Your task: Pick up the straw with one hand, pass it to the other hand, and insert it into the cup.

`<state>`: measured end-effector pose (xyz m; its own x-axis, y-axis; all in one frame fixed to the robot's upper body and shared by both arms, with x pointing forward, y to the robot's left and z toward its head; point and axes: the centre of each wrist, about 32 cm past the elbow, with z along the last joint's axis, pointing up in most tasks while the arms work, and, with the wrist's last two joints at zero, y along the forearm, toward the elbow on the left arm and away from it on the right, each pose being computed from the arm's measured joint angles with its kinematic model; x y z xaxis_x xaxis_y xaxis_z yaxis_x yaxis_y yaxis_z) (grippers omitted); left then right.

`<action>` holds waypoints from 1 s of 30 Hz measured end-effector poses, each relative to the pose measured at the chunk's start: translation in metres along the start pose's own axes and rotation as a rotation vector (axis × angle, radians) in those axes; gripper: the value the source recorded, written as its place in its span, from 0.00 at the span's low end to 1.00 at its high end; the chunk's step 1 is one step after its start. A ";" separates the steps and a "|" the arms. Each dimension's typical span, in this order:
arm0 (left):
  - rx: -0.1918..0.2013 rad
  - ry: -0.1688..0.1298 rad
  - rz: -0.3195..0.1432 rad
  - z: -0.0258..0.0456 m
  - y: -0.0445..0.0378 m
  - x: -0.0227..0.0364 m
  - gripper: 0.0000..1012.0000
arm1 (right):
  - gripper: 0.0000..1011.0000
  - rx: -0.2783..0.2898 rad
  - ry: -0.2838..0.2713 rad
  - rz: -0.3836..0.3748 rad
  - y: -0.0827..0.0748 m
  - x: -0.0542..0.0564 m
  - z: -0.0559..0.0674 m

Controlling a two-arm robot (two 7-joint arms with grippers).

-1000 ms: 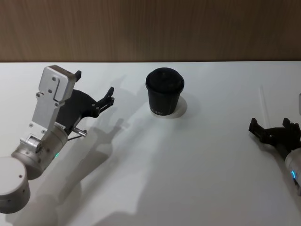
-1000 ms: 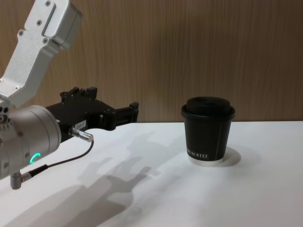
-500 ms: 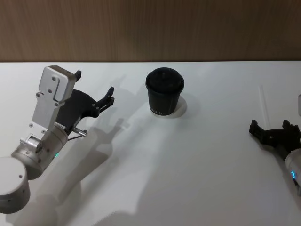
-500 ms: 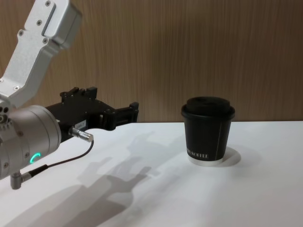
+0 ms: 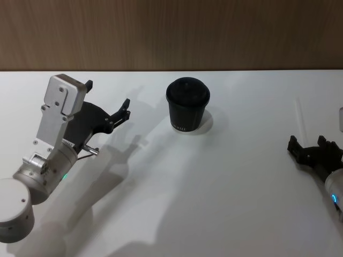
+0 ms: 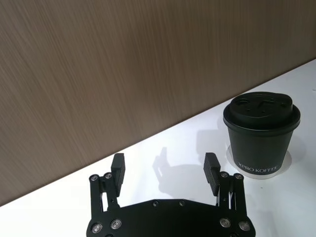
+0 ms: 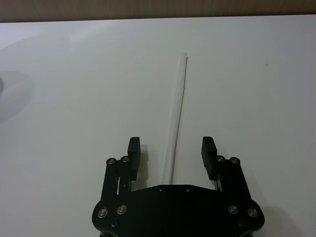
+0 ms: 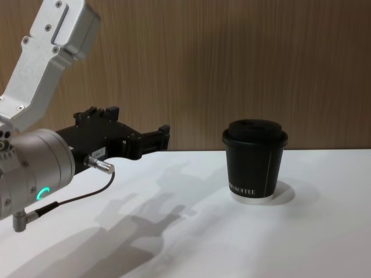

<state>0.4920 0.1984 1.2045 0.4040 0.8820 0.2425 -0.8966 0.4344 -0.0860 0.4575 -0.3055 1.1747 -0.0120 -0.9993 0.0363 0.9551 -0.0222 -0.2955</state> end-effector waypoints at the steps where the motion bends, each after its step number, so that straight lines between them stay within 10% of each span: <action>1: 0.000 0.000 0.000 0.0000 0.0000 0.0000 0.99 | 0.75 0.000 0.000 0.000 0.000 0.000 0.000; 30: 0.000 0.000 0.000 0.0000 0.0000 0.0000 0.99 | 0.47 -0.003 -0.002 -0.001 0.001 0.001 -0.001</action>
<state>0.4920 0.1984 1.2044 0.4039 0.8821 0.2425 -0.8967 0.4343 -0.0859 0.4580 -0.3063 1.1740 -0.0125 -0.9992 0.0381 0.9541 -0.0233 -0.2986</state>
